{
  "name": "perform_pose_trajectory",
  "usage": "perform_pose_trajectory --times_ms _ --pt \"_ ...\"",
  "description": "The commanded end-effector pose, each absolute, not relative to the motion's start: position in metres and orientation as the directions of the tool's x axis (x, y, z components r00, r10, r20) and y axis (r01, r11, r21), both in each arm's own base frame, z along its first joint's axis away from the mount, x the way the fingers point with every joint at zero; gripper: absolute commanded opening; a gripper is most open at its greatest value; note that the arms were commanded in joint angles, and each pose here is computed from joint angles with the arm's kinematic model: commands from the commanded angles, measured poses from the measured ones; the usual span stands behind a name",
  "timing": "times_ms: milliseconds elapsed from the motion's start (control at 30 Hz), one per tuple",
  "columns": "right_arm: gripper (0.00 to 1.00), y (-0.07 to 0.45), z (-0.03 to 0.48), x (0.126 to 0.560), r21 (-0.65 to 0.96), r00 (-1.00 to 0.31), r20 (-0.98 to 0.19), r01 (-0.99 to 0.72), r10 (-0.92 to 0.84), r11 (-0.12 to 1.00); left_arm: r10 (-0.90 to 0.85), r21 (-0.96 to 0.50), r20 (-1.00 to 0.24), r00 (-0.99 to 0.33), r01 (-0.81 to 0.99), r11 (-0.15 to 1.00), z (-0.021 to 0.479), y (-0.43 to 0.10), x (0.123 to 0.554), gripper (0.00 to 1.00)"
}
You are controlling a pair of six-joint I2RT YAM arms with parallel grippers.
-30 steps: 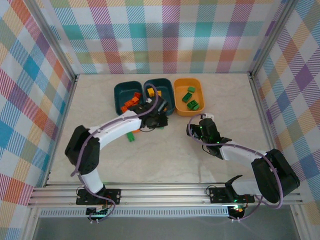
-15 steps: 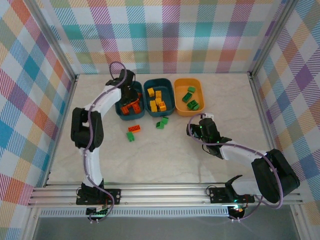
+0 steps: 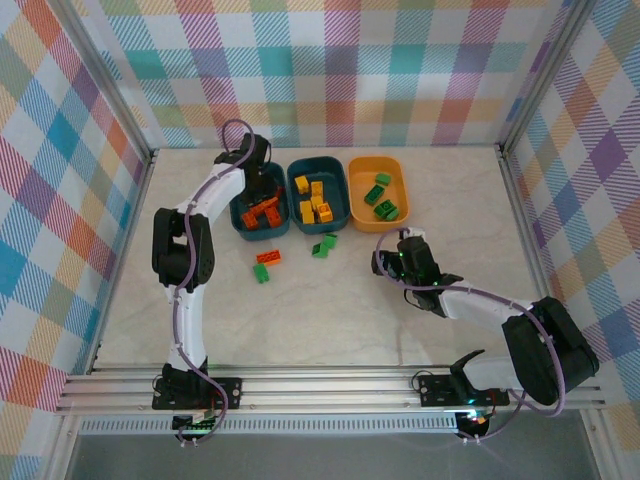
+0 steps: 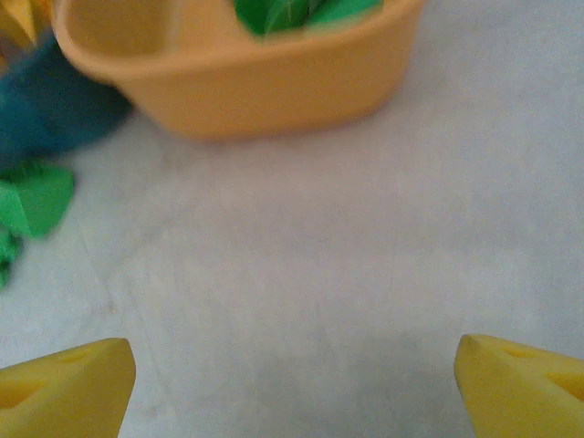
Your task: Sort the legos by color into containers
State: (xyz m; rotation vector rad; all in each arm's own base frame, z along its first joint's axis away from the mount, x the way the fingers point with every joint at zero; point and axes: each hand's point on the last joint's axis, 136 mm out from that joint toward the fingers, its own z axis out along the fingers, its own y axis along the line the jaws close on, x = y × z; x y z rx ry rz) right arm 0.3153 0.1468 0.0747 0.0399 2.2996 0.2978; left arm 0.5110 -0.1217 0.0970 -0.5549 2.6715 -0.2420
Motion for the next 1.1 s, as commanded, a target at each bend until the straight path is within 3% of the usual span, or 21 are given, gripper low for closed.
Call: perform_pose_trajectory --times_ms 0,267,433,667,833,1067 --pt "0.90 0.199 0.118 0.306 0.324 -0.695 -0.711 -0.185 0.110 0.928 -0.403 -0.310 -0.383 -0.831 -0.296 0.904 0.137 -0.122 0.511 0.68" --pt "0.89 0.258 0.139 0.287 0.279 -0.689 -0.725 -0.306 -0.009 0.910 -0.399 -0.309 -0.434 -0.808 -0.282 0.908 0.178 -0.110 0.487 0.78" --pt "0.89 0.305 0.133 0.276 0.274 -0.713 -0.697 -0.363 -0.077 0.890 -0.534 -0.370 -0.466 -0.705 -0.393 0.842 0.203 -0.069 0.441 0.84" --pt "0.88 0.406 0.090 0.252 0.247 -0.741 -0.629 -0.478 -0.236 0.843 -0.758 -0.509 -0.284 -0.588 -0.577 0.639 0.146 -0.025 0.336 0.99" --pt "0.88 0.449 0.063 0.265 0.204 -0.748 -0.599 -0.488 -0.286 0.849 -0.746 -0.482 -0.177 -0.642 -0.605 0.634 0.111 -0.034 0.279 0.98" --pt "0.88 0.482 0.028 0.281 0.165 -0.765 -0.555 -0.486 -0.327 0.858 -0.723 -0.495 -0.192 -0.663 -0.571 0.655 0.109 -0.037 0.240 0.99"
